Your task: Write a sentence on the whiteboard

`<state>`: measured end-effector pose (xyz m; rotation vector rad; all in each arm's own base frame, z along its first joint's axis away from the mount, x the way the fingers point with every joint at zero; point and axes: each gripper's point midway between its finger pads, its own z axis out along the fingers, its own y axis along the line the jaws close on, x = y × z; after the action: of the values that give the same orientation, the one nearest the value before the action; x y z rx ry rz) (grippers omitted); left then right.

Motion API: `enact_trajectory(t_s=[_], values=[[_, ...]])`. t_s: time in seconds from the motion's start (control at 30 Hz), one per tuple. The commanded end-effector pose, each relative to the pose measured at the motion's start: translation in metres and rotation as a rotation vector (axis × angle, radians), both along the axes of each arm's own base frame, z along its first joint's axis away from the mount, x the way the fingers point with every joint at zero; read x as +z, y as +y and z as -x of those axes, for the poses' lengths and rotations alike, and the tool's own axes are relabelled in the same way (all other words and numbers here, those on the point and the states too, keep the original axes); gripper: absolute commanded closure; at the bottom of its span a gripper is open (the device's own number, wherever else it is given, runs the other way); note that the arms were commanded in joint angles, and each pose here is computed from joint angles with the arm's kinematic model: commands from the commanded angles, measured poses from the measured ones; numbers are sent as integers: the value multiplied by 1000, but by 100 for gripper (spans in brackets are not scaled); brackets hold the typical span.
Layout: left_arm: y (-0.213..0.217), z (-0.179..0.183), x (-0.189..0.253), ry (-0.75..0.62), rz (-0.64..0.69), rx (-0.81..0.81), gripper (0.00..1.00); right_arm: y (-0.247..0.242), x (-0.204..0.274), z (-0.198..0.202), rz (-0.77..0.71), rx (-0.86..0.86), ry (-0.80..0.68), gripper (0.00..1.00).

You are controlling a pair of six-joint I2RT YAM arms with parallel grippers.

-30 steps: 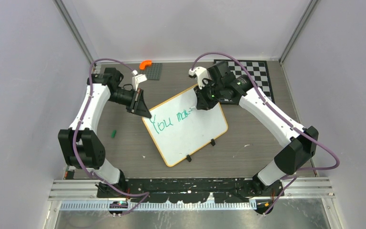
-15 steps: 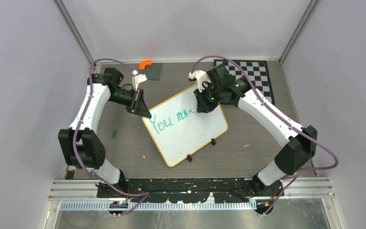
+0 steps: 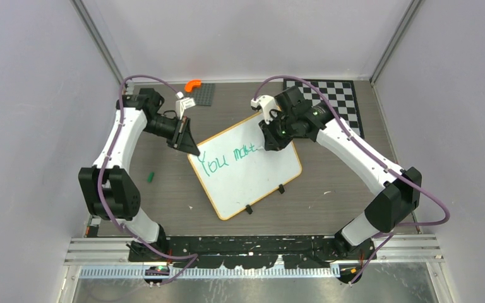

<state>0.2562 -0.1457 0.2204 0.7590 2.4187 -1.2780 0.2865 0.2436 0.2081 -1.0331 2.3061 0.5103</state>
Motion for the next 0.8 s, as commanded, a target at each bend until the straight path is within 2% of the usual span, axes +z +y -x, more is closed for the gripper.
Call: enact_trajectory(t_s=[0.0, 0.17, 0.5, 0.57, 0.77], values=[[5, -8, -18, -16, -87, -51, 100, -2, 46, -1, -45, 13, -97, 100], [6, -10, -19, -37, -111, -87, 100, 0, 62, 12, -93, 39, -92, 100], [4, -29, -1, -146, -133, -178, 98, 1, 58, 23, -113, 70, -63, 100], [0, -33, 3, -160, -126, -184, 91, 1, 58, 25, -117, 74, -54, 100], [-11, -32, 14, -161, -54, -144, 62, -3, 57, 28, -112, 65, -63, 100]])
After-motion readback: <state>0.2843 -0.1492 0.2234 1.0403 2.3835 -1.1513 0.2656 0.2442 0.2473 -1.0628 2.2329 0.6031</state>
